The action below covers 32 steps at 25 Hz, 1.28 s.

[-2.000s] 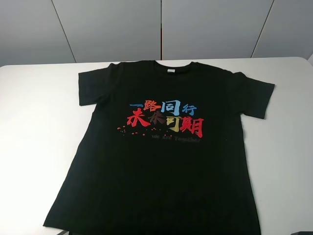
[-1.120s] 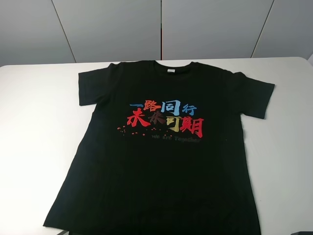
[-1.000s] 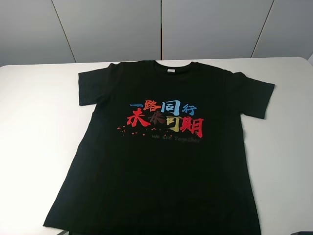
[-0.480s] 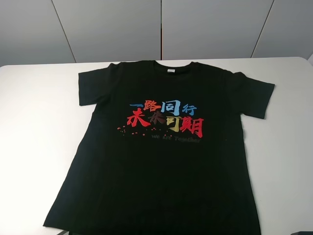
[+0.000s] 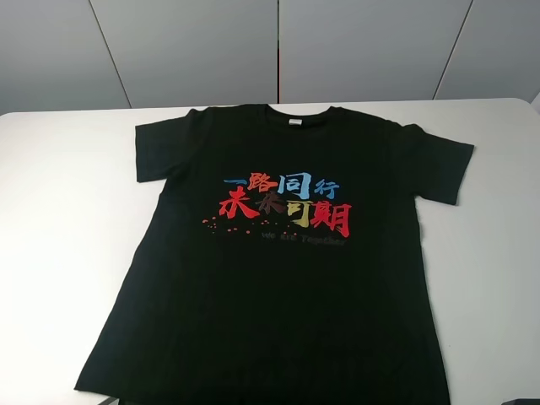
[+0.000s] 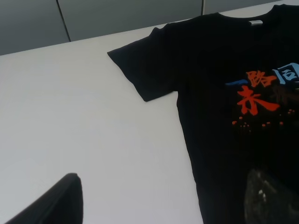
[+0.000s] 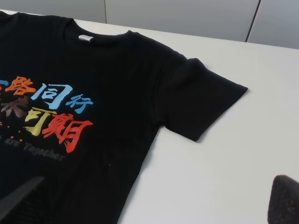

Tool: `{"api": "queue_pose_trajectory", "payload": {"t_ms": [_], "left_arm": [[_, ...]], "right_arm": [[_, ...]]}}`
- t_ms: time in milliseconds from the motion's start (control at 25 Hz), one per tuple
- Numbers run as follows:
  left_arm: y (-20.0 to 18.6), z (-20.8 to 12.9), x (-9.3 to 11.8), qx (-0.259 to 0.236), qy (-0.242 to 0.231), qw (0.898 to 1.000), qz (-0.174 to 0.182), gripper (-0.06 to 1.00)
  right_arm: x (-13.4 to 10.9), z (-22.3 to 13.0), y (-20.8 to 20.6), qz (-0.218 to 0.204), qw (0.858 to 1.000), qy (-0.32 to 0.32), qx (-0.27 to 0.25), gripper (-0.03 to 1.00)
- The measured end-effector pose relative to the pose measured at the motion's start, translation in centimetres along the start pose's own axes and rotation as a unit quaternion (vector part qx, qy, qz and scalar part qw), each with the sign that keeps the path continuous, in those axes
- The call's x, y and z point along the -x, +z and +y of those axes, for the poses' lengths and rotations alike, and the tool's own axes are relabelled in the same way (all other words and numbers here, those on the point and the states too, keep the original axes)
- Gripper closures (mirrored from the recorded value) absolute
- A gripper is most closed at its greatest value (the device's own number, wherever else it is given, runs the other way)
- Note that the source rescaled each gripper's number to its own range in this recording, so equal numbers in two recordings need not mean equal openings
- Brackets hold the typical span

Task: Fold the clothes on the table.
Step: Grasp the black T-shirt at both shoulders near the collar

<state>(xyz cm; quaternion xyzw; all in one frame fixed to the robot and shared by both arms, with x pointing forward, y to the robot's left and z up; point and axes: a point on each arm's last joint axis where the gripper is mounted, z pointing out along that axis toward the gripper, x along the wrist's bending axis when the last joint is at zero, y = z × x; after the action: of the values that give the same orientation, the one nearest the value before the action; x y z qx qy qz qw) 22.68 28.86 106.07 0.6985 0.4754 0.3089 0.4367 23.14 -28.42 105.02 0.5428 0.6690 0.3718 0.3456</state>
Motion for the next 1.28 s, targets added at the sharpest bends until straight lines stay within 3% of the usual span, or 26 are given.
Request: {"api": "queue_pose_trajectory", "payload": {"t_ms": [400, 680, 880, 1000, 1200, 1280], "left_arm": [[0.1, 0.0, 0.0, -0.002, -0.001, 1.0, -0.001, 0.03], [2.5, 1.7, -0.4, -0.078, 0.0, 0.997, -0.019, 0.03], [4.2, 6.2, -0.8, -0.114, 0.037, 0.992, -0.044, 0.03], [6.0, 9.7, -1.0, -0.132, 0.071, 0.985, -0.081, 0.03], [11.7, 14.3, -1.0, -0.151, 0.142, 0.961, -0.18, 0.03], [14.1, 15.9, -1.2, -0.152, 0.17, 0.952, -0.205, 0.03]], "right_arm": [[0.0, 0.0, 0.0, 0.0, 1.0, 0.0, 0.0, -0.03], [0.0, 0.2, -0.2, -0.001, 0.999, 0.037, 0.004, -0.03], [0.4, 2.9, -0.1, 0.002, 0.999, 0.048, -0.022, -0.03], [1.0, 5.5, 0.9, 0.008, 0.998, 0.033, -0.06, -0.03], [1.8, 9.8, 3.5, 0.035, 0.993, -0.002, -0.113, -0.03], [2.3, 11.3, 5.3, 0.048, 0.988, -0.014, -0.146, -0.03]]}}
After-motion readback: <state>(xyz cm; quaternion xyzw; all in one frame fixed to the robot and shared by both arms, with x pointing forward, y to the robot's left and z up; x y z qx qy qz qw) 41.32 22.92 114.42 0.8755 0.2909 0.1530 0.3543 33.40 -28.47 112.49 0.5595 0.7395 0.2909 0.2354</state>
